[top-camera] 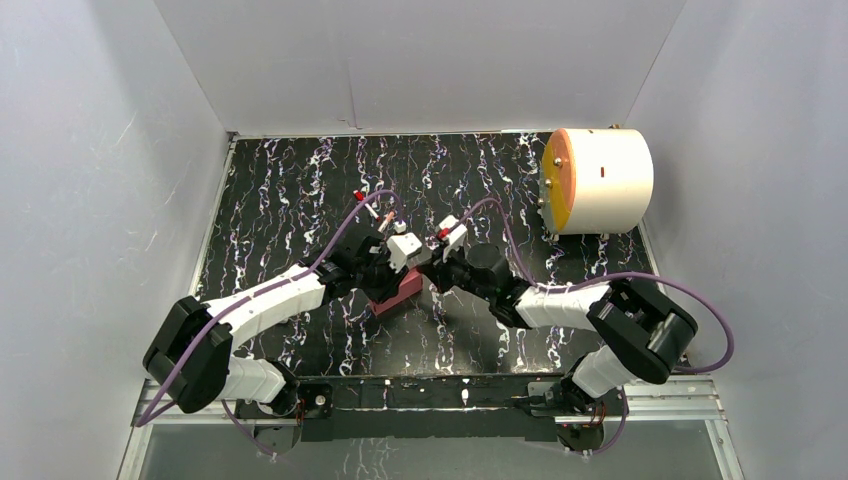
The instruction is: Fold the paper box
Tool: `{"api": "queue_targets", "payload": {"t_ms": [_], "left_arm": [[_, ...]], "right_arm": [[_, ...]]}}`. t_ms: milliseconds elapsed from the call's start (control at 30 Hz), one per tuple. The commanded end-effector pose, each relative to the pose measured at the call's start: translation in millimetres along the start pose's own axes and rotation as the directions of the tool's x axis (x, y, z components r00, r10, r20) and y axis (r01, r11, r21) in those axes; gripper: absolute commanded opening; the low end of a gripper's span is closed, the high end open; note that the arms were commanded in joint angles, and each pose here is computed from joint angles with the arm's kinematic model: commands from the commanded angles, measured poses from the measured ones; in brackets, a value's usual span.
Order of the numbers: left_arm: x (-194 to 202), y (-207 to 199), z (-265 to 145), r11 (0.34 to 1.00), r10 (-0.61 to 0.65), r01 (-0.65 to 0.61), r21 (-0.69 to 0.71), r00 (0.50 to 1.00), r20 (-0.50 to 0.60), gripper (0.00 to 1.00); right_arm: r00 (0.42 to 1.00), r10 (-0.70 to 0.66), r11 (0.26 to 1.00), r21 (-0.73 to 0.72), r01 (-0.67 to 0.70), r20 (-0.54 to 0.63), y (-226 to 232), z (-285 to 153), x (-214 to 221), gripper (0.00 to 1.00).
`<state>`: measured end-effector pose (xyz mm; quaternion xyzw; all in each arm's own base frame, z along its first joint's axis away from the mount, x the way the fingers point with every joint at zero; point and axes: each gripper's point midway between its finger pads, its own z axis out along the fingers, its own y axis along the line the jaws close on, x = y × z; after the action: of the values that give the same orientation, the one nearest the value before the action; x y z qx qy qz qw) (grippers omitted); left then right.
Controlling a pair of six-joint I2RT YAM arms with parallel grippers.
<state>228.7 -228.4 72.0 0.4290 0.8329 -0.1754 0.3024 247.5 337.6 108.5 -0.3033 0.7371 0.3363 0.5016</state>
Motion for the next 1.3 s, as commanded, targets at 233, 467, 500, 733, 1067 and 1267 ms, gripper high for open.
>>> {"api": "queue_targets", "payload": {"t_ms": [233,467,500,733,1067,1267], "left_arm": [[-8,-10,2,0.998,-0.039,0.038,0.053,0.999,0.016,0.03],[-4,-1,1,0.999,-0.050,0.050,0.000,0.999,0.002,0.03],[-4,2,1,0.998,-0.055,0.055,-0.014,0.998,-0.001,0.03],[4,3,4,1.000,-0.019,0.019,-0.008,0.999,-0.043,0.01],[5,2,4,1.000,0.008,-0.008,0.000,0.999,-0.044,0.01],[5,1,4,1.000,0.015,-0.015,0.002,0.999,-0.044,0.01]], "right_arm": [[0.994,-0.099,0.991,-0.088,0.103,0.043,13,-4,29,0.00],[0.988,-0.148,0.982,-0.114,0.153,0.047,14,-13,49,0.02],[0.986,-0.161,0.980,-0.114,0.166,0.051,13,-15,50,0.02],[0.993,-0.111,0.989,-0.091,0.114,0.043,13,-14,38,0.06],[0.983,0.080,0.995,0.047,-0.089,0.165,2,-35,-22,0.39],[0.931,0.292,0.930,0.162,-0.330,0.219,-15,-39,-40,0.56]]}}
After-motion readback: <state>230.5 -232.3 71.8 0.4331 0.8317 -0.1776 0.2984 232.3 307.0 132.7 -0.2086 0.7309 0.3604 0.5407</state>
